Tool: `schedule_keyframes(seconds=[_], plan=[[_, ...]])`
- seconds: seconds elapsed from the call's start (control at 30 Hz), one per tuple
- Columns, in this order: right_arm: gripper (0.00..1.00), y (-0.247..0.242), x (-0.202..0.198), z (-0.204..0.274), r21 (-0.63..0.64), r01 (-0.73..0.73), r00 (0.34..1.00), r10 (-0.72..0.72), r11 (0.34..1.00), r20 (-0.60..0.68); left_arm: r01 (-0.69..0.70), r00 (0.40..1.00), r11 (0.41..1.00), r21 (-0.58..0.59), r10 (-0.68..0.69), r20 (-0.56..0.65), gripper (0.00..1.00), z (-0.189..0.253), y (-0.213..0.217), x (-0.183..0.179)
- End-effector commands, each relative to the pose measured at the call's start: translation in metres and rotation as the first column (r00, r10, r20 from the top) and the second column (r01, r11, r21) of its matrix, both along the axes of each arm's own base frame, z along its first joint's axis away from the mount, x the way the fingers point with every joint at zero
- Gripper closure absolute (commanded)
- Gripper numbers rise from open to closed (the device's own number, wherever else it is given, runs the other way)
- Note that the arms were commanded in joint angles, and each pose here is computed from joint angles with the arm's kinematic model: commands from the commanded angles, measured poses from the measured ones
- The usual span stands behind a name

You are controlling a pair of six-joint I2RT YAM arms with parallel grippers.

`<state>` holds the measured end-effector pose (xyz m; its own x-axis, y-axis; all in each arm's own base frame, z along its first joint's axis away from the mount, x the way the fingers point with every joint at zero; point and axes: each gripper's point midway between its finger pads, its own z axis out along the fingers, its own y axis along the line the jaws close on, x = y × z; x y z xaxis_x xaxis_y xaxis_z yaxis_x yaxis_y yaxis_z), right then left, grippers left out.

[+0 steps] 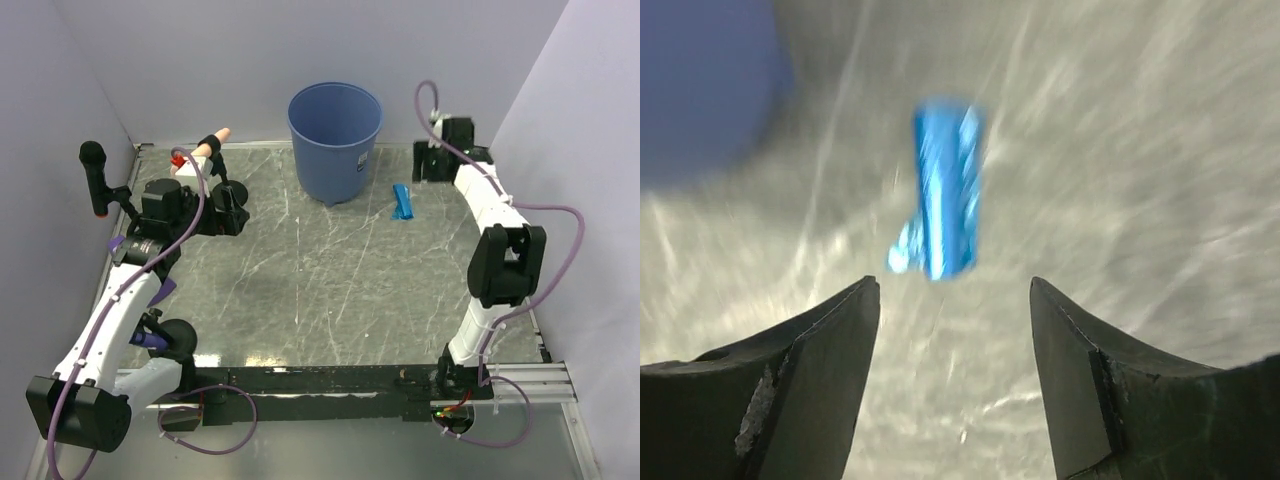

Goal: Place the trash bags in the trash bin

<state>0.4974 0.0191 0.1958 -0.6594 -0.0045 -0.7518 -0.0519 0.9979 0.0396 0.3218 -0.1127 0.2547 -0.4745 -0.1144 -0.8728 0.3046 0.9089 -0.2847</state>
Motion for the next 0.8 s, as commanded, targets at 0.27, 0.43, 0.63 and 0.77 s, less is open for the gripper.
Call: schedule_keyframes(seconds=[0.27, 0.43, 0.63, 0.77], plan=[[0.43, 0.031, 0.011, -0.093, 0.031, -0.137, 0.973, 0.14, 0.99, -0.184, 0.01, 1.0, 1.0, 0.001, -0.01, -0.01, 0.02, -0.004, 0.0, -0.001], [0.44, 0.026, 0.023, -0.12, 0.0, -0.134, 0.966, 0.13, 0.991, -0.223, -0.002, 1.0, 1.0, 0.03, 0.002, -0.001, 0.02, -0.002, 0.004, 0.003], [0.51, 0.02, 0.024, -0.142, -0.039, -0.123, 0.96, 0.109, 0.992, -0.258, 0.006, 1.0, 0.999, 0.031, -0.006, -0.003, 0.02, -0.003, 0.002, 0.009], [0.55, 0.014, 0.027, -0.149, -0.078, -0.115, 0.96, 0.09, 0.99, -0.267, 0.029, 0.999, 1.0, 0.007, -0.029, -0.015, 0.02, -0.005, -0.004, 0.011]])
